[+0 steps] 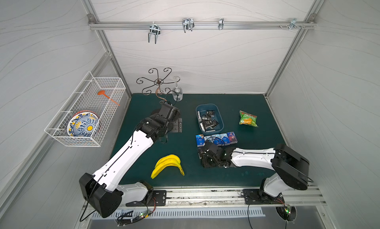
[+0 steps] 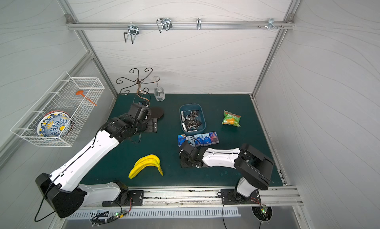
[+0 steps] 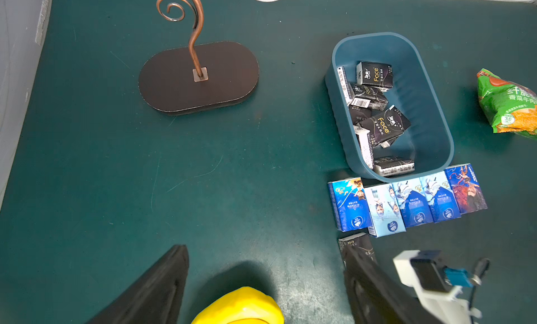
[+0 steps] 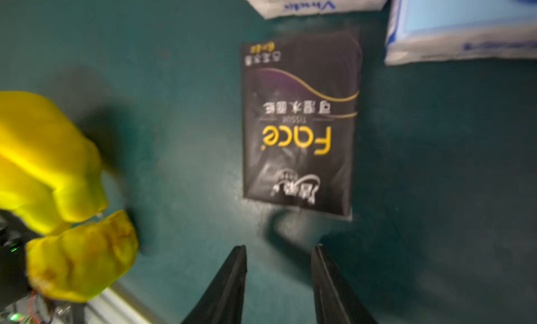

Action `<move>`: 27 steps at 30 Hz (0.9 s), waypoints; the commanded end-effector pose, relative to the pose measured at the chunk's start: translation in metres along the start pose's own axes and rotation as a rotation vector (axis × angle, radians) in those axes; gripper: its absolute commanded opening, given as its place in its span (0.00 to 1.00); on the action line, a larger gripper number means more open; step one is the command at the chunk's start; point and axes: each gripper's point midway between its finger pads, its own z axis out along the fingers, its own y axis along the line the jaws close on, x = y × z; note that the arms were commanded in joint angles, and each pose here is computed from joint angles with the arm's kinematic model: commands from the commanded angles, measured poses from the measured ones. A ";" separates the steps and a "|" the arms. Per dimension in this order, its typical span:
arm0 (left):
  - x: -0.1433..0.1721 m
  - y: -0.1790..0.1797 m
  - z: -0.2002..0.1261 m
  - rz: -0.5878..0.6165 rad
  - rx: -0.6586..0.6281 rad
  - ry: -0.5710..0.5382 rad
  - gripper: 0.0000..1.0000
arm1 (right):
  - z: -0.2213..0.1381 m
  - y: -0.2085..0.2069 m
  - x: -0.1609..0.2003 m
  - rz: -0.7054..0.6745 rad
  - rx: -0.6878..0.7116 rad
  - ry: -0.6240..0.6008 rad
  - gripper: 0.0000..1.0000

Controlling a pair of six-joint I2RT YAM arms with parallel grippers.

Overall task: Take the pocket tissues out of the storage box
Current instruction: Move the pocket tissues to the center of the board.

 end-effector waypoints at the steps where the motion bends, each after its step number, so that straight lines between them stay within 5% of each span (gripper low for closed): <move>1: -0.015 0.000 -0.011 -0.022 0.008 -0.054 0.87 | 0.008 0.013 -0.009 -0.013 -0.024 -0.019 0.42; 27: -0.011 0.003 -0.005 -0.009 -0.008 -0.048 0.88 | 0.010 0.019 -0.032 0.000 -0.012 -0.054 0.43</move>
